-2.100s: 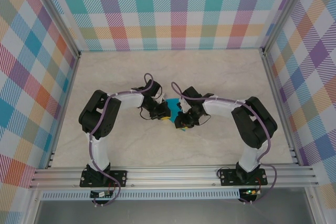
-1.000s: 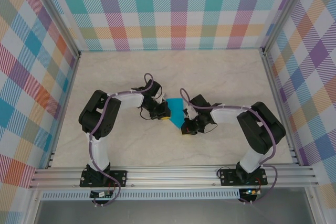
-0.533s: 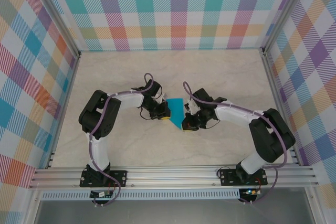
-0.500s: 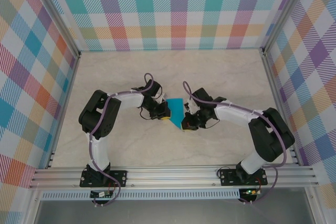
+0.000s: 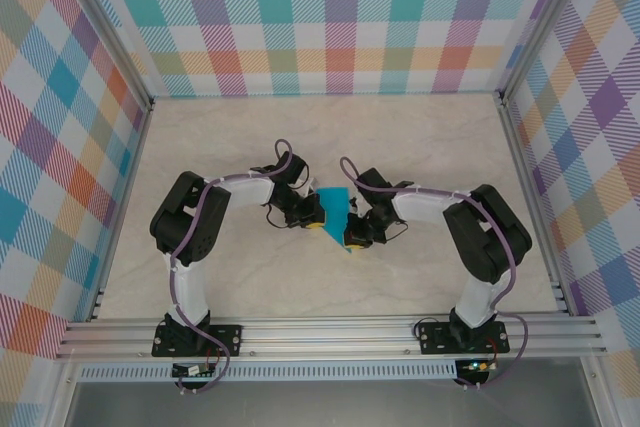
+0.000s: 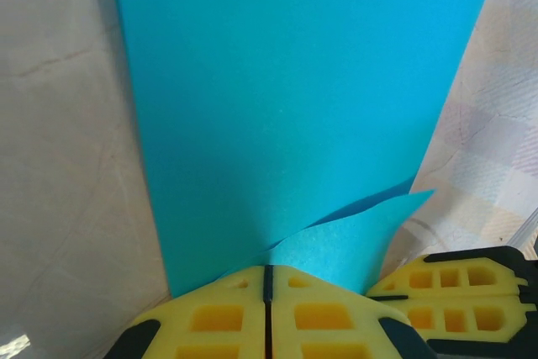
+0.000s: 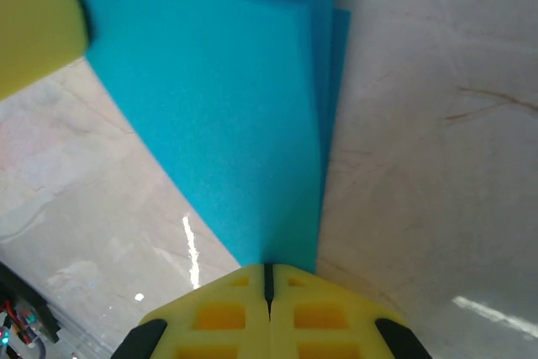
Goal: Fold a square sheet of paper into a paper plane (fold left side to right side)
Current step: Third fold the triangle at the center of the table.
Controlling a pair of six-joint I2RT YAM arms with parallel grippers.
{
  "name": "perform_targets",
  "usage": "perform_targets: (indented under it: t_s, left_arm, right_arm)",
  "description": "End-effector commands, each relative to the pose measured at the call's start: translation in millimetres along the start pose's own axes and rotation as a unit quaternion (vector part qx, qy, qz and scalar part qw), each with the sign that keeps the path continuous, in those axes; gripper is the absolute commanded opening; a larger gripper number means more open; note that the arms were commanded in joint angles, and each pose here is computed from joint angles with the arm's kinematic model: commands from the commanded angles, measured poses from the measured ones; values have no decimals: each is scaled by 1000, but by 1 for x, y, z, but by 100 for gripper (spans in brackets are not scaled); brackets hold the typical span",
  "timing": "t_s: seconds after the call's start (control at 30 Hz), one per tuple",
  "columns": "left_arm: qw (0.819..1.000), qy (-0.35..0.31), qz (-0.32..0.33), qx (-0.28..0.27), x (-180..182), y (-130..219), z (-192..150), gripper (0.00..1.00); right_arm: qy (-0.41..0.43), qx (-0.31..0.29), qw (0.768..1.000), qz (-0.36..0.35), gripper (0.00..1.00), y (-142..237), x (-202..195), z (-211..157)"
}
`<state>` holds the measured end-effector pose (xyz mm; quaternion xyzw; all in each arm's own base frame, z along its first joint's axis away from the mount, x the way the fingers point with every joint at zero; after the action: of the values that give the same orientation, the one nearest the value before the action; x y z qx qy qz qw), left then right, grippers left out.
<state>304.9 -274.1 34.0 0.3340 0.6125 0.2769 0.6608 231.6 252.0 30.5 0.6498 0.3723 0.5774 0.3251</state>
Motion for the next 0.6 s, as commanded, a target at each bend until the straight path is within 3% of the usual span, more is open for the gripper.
perform_targets:
  t_s: [0.0, 0.27, 0.57]
  left_arm:
    - [998, 14, 57, 7, 20, 4, -12, 7]
    - [999, -28, 5, -39, -21, 31, -2, 10]
    - [998, -60, -10, -4, -48, 18, -32, 7]
  right_arm:
    - [-28, 21, 999, -40, 0, -14, -22, -8]
    - [-46, 33, 995, -88, 0, -18, -45, -17]
    - [-45, 30, 994, -98, 0, -17, -48, -17]
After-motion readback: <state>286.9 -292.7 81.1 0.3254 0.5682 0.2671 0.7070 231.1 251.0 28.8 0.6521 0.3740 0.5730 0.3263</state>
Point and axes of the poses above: each hand's point on the last joint's axis, 136 mm out from that joint toward the fingers, its own y axis back along the fingers, its own x axis along the line the jaws close on, z = x × y, the point moved 2 cm from there along y, back along the fingers, and after that the axes turned 5 degrees about -y, right-handed, at the moved point
